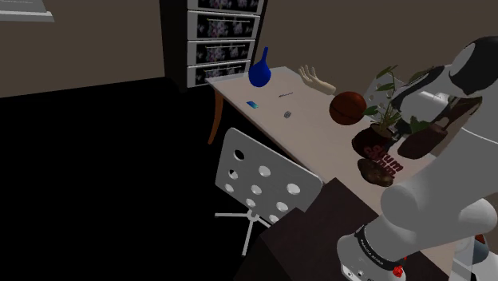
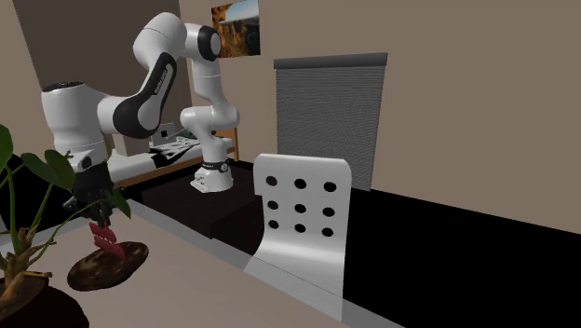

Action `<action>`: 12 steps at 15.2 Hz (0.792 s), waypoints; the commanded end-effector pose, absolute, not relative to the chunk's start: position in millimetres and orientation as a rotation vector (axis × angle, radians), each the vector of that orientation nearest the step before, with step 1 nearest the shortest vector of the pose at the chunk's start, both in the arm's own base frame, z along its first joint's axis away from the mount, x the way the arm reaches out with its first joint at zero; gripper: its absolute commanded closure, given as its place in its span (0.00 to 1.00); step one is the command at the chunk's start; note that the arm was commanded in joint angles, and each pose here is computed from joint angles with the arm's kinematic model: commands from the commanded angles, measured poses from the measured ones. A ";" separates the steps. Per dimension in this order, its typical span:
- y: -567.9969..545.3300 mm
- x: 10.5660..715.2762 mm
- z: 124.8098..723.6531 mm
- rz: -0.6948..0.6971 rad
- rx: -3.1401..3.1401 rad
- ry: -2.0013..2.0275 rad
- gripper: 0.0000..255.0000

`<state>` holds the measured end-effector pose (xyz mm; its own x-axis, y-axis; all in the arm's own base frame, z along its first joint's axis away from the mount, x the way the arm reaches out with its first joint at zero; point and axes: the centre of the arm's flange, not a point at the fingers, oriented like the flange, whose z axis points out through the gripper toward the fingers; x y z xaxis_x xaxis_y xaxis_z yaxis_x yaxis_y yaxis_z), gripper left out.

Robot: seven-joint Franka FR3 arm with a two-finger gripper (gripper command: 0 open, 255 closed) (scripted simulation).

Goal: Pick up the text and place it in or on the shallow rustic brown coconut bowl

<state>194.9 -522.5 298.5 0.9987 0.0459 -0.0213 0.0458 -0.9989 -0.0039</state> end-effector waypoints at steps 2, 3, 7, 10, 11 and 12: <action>-521.5 194.9 282.9 0.033 -3.138 -0.072 1.00; -521.5 194.9 277.6 0.033 -3.138 -0.072 1.00; -521.5 194.9 252.2 0.033 -3.138 -0.072 1.00; -521.5 194.9 252.2 0.033 -3.138 -0.072 1.00; -521.5 194.9 252.2 0.033 -3.138 -0.072 1.00; -521.5 194.9 252.2 0.033 -3.138 -0.072 1.00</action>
<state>198.5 -522.1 255.4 0.9986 0.0497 -0.0159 0.0498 -0.9988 0.0025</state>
